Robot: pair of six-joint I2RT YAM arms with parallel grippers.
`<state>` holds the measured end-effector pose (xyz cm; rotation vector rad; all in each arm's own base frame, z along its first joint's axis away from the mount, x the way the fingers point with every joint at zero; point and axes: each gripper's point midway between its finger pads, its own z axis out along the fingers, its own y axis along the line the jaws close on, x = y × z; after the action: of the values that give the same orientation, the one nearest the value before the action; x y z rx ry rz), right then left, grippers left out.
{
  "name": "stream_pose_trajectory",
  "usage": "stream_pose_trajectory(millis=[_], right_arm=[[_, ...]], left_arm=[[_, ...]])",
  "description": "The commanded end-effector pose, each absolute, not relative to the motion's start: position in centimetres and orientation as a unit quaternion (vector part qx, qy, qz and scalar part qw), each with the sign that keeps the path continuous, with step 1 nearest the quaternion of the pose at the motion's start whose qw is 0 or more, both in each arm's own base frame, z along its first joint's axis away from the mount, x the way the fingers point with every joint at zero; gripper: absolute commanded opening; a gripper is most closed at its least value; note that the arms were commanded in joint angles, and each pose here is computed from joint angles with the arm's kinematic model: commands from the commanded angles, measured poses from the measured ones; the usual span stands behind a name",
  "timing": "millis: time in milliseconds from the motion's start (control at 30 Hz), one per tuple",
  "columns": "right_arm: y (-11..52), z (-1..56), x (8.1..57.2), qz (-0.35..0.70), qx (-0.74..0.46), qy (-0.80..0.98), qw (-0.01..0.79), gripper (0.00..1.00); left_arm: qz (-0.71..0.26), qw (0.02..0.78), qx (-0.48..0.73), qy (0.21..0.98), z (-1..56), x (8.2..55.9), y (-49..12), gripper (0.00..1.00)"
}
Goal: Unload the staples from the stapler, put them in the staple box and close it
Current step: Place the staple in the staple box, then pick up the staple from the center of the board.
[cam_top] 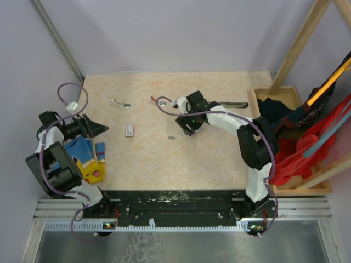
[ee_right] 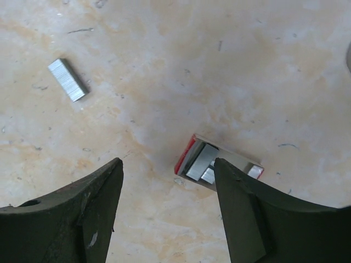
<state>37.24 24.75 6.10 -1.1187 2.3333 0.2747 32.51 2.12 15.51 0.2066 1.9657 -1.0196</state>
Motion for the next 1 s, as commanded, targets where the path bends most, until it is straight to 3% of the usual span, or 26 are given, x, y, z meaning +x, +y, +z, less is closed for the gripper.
stream_pose_trajectory(millis=[0, 233, 700, 967], right_arm=[[28.1, 11.1, 36.7, 0.166, -0.49, 0.798, 0.311, 0.67], [31.5, 9.8, 34.6, 0.149, -0.565, 0.756, 0.295, 0.64], [34.3, 6.6, 35.0, 0.143, -0.592, 0.753, 0.248, 0.57], [35.1, 5.4, 35.2, 0.149, -0.601, 0.75, 0.232, 0.46]], left_arm=[[-0.41, 0.454, 0.093, 0.786, 16.0, 32.7, 2.4, 1.0], [-0.407, 0.455, 0.094, 0.786, 16.1, 32.7, 2.4, 1.0], [-0.41, 0.455, 0.094, 0.785, 16.1, 32.6, 2.3, 1.0], [-0.41, 0.455, 0.095, 0.785, 16.1, 32.7, 2.4, 1.0]])
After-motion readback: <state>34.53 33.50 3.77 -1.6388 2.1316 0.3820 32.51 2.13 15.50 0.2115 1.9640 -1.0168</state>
